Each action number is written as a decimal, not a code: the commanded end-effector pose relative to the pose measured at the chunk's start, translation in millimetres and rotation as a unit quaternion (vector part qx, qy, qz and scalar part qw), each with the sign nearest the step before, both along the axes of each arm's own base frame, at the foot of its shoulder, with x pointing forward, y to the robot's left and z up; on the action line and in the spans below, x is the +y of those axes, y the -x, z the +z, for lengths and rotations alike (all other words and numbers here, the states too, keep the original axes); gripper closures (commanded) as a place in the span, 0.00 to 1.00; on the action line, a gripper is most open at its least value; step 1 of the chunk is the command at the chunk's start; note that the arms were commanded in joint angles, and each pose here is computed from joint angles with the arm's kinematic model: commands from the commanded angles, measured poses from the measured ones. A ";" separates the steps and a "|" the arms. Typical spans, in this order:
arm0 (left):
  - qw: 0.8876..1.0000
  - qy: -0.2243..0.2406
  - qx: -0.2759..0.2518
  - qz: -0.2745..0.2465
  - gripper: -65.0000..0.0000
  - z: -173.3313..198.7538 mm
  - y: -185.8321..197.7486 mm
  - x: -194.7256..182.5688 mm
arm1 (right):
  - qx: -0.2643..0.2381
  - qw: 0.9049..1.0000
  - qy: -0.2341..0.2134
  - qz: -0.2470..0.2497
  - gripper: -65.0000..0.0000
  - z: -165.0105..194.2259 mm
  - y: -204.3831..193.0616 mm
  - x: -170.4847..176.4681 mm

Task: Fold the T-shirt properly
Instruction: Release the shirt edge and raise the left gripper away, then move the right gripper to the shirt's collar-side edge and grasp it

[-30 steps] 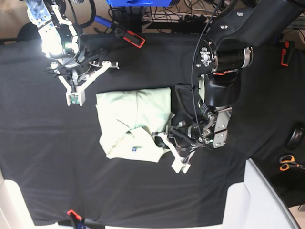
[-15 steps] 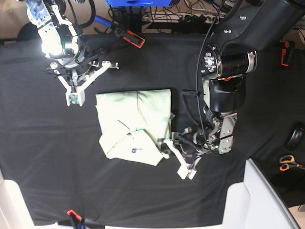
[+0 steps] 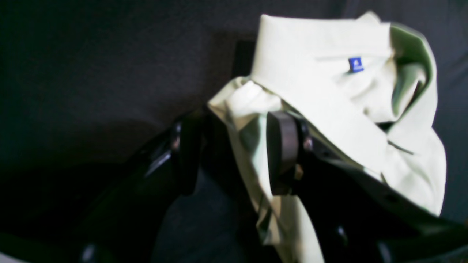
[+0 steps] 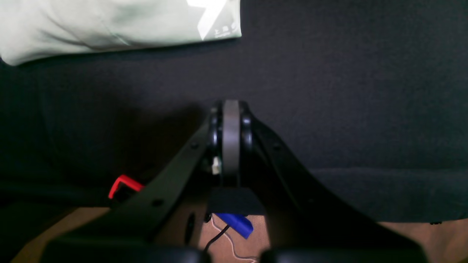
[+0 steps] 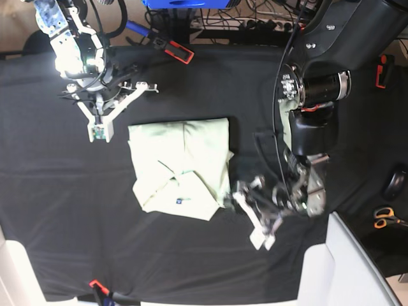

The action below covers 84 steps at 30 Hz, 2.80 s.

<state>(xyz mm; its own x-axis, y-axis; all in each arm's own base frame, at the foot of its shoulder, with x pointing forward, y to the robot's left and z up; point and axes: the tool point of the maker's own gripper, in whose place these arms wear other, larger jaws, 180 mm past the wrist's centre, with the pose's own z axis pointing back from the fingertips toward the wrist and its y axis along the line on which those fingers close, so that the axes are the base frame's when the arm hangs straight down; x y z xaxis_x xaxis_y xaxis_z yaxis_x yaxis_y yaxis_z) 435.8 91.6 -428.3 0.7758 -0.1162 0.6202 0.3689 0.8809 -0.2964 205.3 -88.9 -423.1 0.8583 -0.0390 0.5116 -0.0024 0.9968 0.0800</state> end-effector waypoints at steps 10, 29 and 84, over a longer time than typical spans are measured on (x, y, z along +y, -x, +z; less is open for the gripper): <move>0.993 0.010 -0.121 0.007 0.59 122.6 -12.7 1.5 | -0.022 1.000 0.001 0.000 1.00 8.7 -9.0 -1.2; 0.994 -0.053 -0.049 0.077 1.00 23.5 104.8 71.7 | -0.093 0.995 0.017 0.029 1.00 38.4 -58.4 -8.5; 0.959 -0.105 0.030 0.262 1.00 -12.4 250.0 193.9 | -0.003 0.941 -0.326 -0.087 0.40 -9.4 -188.4 -27.8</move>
<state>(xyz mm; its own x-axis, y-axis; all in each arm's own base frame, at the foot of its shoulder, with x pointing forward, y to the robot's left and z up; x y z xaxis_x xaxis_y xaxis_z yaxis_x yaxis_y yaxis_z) 178.8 278.5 -449.9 0.8145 0.1929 0.5472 -0.1569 0.9812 -0.1125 371.3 -114.9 -453.6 0.8376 -0.4709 0.2767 0.1936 0.7297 0.6557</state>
